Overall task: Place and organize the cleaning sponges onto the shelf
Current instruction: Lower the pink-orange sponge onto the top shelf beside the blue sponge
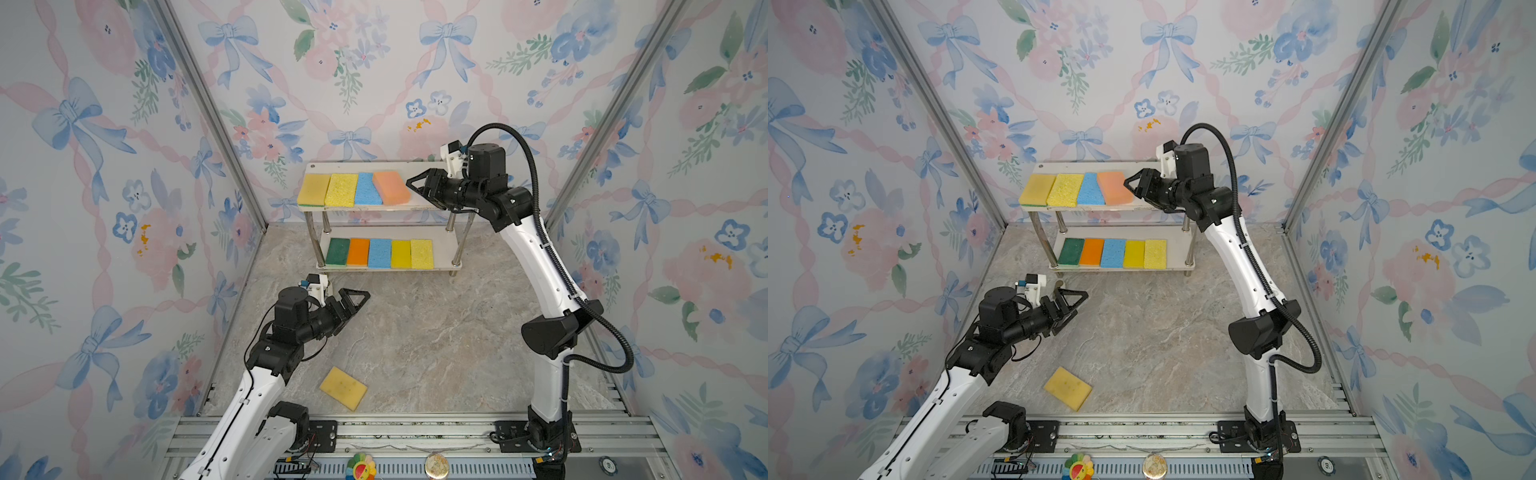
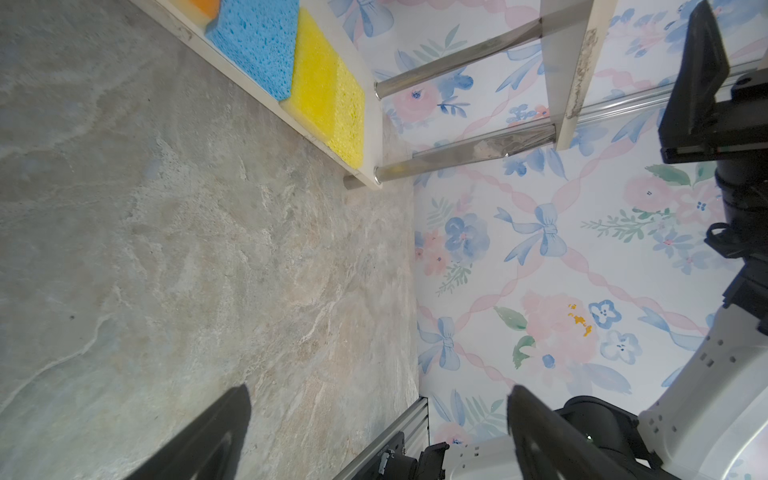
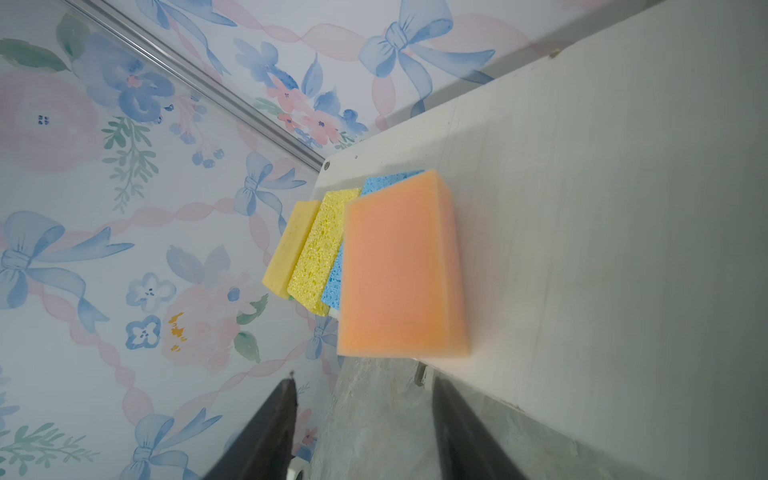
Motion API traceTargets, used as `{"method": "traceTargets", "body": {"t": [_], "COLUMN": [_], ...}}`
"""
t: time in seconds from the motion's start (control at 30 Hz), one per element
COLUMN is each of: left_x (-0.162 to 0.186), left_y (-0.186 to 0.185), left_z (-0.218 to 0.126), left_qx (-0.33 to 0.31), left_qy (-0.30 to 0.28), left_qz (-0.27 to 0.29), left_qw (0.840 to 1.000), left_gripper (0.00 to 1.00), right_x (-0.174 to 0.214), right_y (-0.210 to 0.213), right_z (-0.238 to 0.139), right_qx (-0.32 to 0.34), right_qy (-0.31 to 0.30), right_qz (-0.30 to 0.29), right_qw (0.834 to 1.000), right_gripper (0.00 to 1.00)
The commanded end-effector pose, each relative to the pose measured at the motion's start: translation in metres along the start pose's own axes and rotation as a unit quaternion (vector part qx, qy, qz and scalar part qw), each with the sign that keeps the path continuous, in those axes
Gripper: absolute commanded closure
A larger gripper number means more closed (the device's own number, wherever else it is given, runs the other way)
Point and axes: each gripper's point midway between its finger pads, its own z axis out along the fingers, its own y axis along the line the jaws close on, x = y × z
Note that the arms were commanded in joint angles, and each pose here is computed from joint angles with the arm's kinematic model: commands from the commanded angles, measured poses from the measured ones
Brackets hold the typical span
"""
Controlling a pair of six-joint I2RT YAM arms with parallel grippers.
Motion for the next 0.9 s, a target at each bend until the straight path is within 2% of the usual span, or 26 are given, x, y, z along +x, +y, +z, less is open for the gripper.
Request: {"method": "traceTargets", "body": {"t": [0.0, 0.33, 0.73, 0.87], "left_x": [0.001, 0.004, 0.005, 0.005], "left_y": [-0.002, 0.003, 0.008, 0.008], "left_z": [-0.001, -0.002, -0.001, -0.001], "left_qx": [0.002, -0.006, -0.012, -0.011], "left_qy": [0.005, 0.009, 0.010, 0.010], "left_qz": [0.009, 0.012, 0.009, 0.011], "left_qw": [1.000, 1.000, 1.000, 1.000], "left_gripper": [0.02, 0.02, 0.02, 0.02], "right_x": [0.016, 0.019, 0.012, 0.005], "right_y": [-0.023, -0.033, -0.034, -0.031], "right_z": [0.019, 0.040, 0.037, 0.029], "right_qx": [0.010, -0.005, 0.003, 0.005], "right_qy": [0.038, 0.045, 0.017, -0.006], "right_qz": [-0.001, 0.020, 0.017, 0.013], "right_qw": [0.999, 0.999, 1.000, 1.000], "right_gripper": [0.44, 0.47, 0.76, 0.81]}}
